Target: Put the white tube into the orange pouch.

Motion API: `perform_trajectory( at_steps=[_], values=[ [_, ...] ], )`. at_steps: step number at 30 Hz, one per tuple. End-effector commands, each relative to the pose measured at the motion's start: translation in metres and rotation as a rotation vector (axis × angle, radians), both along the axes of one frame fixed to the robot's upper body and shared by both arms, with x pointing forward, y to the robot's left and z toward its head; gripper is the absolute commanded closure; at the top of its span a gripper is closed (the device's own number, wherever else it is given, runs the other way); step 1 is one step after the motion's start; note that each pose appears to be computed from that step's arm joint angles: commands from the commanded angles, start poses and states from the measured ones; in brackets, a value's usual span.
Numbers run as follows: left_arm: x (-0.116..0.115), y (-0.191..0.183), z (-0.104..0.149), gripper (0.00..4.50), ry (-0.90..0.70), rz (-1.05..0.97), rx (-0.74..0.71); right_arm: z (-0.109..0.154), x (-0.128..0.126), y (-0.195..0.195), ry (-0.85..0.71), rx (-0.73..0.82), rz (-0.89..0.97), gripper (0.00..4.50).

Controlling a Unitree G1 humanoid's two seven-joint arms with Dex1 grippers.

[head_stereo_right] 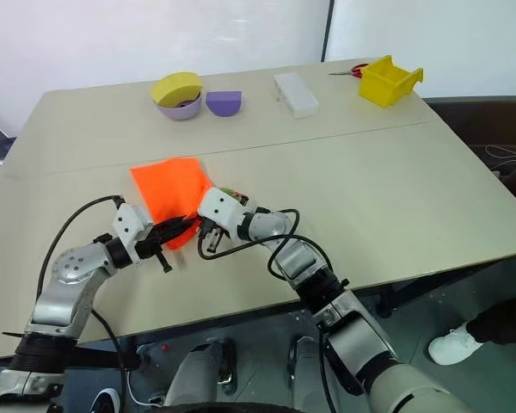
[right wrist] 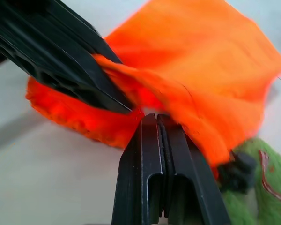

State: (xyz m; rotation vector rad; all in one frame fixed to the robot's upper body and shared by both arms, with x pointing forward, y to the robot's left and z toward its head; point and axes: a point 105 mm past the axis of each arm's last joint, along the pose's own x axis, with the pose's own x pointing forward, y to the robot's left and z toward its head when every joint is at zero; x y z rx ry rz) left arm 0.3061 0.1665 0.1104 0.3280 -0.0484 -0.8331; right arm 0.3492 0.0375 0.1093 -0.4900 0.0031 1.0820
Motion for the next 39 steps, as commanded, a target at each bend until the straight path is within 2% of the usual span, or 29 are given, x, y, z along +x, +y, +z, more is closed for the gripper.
perform_trajectory(
  at_steps=[1,3,10,13,19,22,25,28,31,33,39],
  values=[
    [-0.002,0.000,0.002,4.50,-0.020,-0.002,0.019,0.019,-0.015,-0.001,-0.026,0.055,0.088,4.23],
    [0.000,0.003,0.000,4.50,-0.028,0.013,0.031,0.024,-0.018,-0.006,-0.026,0.083,0.083,3.64],
    [0.001,0.005,-0.003,4.50,-0.027,0.029,0.036,0.040,-0.045,-0.028,-0.014,0.082,0.176,0.03],
    [0.000,0.005,-0.003,4.50,-0.027,0.032,0.038,0.043,-0.042,-0.041,-0.003,0.075,0.151,0.03],
    [-0.001,0.002,-0.005,4.50,-0.020,0.015,0.031,0.033,0.004,-0.058,-0.030,0.000,-0.040,0.03],
    [-0.001,0.001,-0.003,4.50,-0.023,0.015,0.023,0.038,0.025,-0.066,0.035,0.071,-0.124,0.03],
    [-0.002,0.001,-0.004,4.50,-0.023,0.020,0.024,0.052,0.042,-0.076,0.176,0.239,-0.205,0.03],
    [-0.002,0.002,-0.003,4.50,-0.024,0.025,0.021,0.054,0.048,-0.077,0.225,0.284,-0.246,0.03],
    [-0.004,0.000,-0.006,4.50,-0.020,0.022,0.017,0.043,0.048,-0.059,0.221,0.210,-0.253,0.03],
    [-0.005,-0.002,-0.007,4.50,-0.020,0.022,0.016,0.040,0.046,-0.047,0.288,0.237,-0.264,0.03],
    [-0.005,-0.002,-0.008,4.50,-0.018,0.024,0.013,0.029,0.048,-0.036,0.302,0.148,-0.325,0.03]
  ],
)
